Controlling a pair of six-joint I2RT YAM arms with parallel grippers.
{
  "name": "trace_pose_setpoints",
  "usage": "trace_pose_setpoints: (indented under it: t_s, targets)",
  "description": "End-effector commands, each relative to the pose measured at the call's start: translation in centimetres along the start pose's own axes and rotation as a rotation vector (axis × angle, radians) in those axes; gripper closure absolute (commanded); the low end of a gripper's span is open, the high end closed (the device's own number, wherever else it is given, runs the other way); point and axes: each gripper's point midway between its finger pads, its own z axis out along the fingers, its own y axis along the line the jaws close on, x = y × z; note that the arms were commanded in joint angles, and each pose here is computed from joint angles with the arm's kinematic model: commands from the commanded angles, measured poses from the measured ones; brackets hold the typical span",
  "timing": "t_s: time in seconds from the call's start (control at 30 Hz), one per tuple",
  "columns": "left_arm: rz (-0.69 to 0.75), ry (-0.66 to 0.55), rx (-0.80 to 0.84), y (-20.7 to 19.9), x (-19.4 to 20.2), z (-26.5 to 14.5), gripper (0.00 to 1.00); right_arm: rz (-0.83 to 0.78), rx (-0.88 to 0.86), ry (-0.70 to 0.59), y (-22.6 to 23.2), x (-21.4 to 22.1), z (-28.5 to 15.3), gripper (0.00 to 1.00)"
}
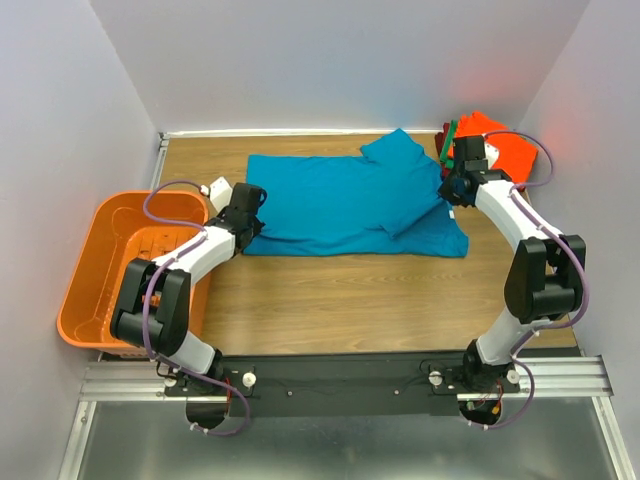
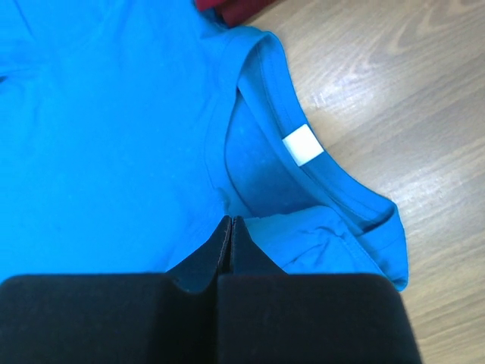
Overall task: Fold and stack the t-shirts
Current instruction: Fold the tshirt
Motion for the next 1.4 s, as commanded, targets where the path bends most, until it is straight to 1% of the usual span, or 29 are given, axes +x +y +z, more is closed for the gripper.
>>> trace_pose_setpoints:
  t_s: [0.0, 0.33, 0.57, 0.8, 1.1, 1.37]
  targets:
    - [-0.025, -0.032, 0.023, -1.1, -1.7, 0.1, 1.0, 0.016, -0.043, -0.026, 0.7, -1.4, 0.2, 0.99]
    - [-0.029, -0.044, 0.02, -1.1, -2.6, 0.1, 1.0, 0.056, -0.057, -0.056, -0.4, -2.1, -0.4, 0.99]
    - [-0.023, -0.045, 0.018, -1.4, -2.9, 0.5, 1.0, 0.067, -0.052, -0.04, -1.0, -1.6, 0.3, 0.99]
    - [-0.023, -0.044, 0.017, -2.1, -3.3, 1.2, 1.0, 0.079, -0.068, -0.037, -0.5, -2.3, 0.9, 0.99]
    - [-0.017, -0.026, 0.009, -2.1, -2.7, 2.4, 1.0, 0.081, -0.066, -0.011, -0.2, -2.0, 2.3, 0.99]
    - [-0.002, -0.012, 0.019, -2.4, -2.3, 3.1, 1.0, 0.092, -0.056, -0.015, -0.5, -2.4, 2.7, 0.99]
